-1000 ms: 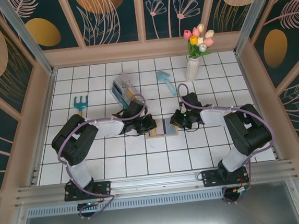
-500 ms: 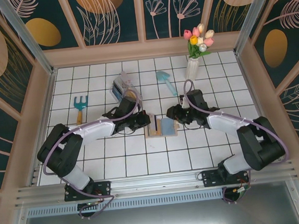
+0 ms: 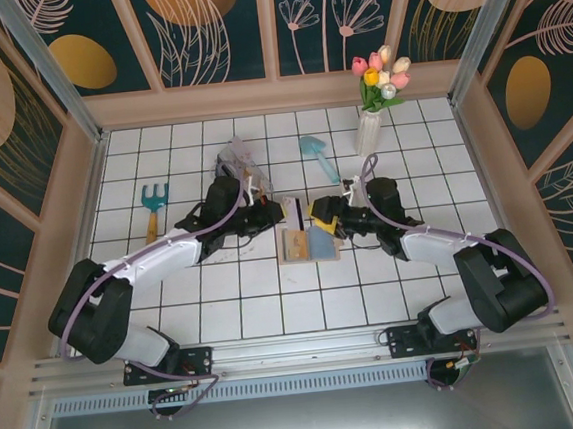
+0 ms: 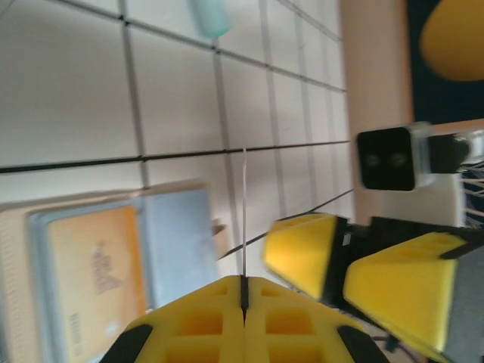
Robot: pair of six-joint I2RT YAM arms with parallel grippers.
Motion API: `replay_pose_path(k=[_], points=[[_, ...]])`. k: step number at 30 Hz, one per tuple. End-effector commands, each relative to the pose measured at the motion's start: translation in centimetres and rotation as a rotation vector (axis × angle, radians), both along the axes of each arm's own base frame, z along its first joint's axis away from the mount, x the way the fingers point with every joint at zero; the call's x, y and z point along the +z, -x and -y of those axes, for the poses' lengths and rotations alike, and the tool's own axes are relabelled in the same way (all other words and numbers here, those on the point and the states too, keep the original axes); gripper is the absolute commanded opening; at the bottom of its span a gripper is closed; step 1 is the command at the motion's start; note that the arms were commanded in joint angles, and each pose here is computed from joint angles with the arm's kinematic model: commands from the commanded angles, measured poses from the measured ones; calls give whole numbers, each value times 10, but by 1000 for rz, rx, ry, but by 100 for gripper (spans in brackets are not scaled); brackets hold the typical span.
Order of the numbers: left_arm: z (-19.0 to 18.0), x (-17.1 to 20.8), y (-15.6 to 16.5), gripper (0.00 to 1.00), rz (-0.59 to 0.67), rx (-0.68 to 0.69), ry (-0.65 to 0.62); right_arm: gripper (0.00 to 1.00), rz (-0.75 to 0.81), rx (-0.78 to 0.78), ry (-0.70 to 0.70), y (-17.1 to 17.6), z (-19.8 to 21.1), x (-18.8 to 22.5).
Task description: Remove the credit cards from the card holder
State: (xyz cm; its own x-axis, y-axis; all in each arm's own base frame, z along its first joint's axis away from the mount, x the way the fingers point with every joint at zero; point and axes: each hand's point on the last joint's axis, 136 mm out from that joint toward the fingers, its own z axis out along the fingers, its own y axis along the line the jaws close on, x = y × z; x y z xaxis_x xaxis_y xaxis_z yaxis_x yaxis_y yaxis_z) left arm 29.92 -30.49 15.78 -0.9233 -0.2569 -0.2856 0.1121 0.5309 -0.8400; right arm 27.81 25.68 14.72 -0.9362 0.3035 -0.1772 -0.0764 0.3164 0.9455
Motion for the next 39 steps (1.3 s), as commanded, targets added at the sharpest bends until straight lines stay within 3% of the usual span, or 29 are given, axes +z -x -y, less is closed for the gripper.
replay_pose_path(k=[1, 5, 11, 22, 29, 35, 39], points=[[13, 50, -7, 0, 67, -21, 172, 67, 57, 3, -133, -4, -4, 36], [17, 68, -8, 0, 77, -30, 246, 65, 78, 1, -209, -8, -6, 55], [14, 75, -9, 0, 76, -9, 287, 47, 143, -21, -291, -5, -2, 80], [14, 75, -10, 0, 71, 1, 328, 21, 130, -96, -300, -4, 9, 84], [7, 68, -14, 0, 53, 45, 289, 0, 125, -129, -254, -11, 11, 77], [-57, 11, -35, 38, -16, 285, 47, 0, 127, -130, 59, -30, 12, 48], [-105, -20, -37, 55, -42, 403, -124, 0, 160, -98, 235, -44, 12, 39]])
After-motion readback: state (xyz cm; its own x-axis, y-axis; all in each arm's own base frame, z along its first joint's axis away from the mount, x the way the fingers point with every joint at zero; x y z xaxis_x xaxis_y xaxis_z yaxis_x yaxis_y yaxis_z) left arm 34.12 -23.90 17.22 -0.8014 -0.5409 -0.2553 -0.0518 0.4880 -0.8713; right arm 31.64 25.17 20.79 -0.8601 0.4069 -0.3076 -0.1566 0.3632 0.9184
